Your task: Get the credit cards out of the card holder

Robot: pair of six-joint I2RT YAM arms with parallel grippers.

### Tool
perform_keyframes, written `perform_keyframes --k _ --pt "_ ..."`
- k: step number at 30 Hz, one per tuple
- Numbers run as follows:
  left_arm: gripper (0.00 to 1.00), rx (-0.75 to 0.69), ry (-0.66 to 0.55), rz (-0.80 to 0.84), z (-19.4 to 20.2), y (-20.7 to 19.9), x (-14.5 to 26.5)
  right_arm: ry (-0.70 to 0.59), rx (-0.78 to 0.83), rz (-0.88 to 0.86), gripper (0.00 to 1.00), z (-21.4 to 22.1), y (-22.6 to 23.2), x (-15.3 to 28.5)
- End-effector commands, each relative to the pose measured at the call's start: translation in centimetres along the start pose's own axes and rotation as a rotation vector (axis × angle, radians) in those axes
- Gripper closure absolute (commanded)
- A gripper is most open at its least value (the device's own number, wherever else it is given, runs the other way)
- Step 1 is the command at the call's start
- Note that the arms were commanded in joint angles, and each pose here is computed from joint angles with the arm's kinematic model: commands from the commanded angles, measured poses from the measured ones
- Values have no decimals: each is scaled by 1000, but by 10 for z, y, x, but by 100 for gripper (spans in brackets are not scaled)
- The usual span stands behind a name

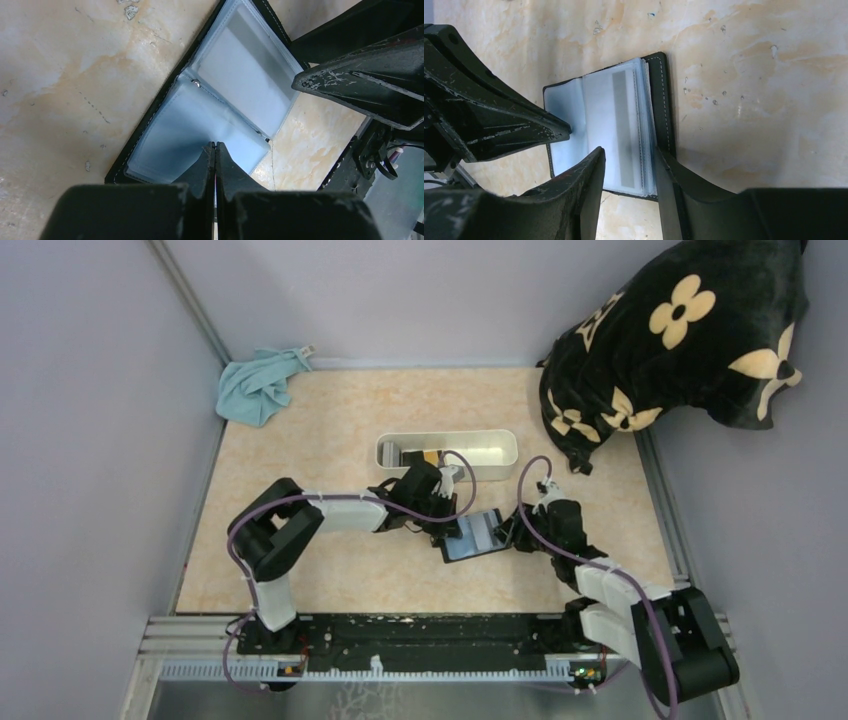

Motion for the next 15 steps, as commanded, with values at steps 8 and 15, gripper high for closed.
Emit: perform_keyframes --k 8,15 --pt "100 28 109 -86 26 23 -11 -12 12 -99 58 -5 13 -7" --pt "100 31 120 -84 27 24 -15 -66 40 -119 82 -18 22 2"
Point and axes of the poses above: each gripper's point midway between its finger pads, its own x axis back along the fingers, its own y axis along the line the jaws close on, z = x × y, the point moved 8 cm from there along x, back along the fingers, and after that the axes turned 9 degrees about x, right-handed, at the moved point
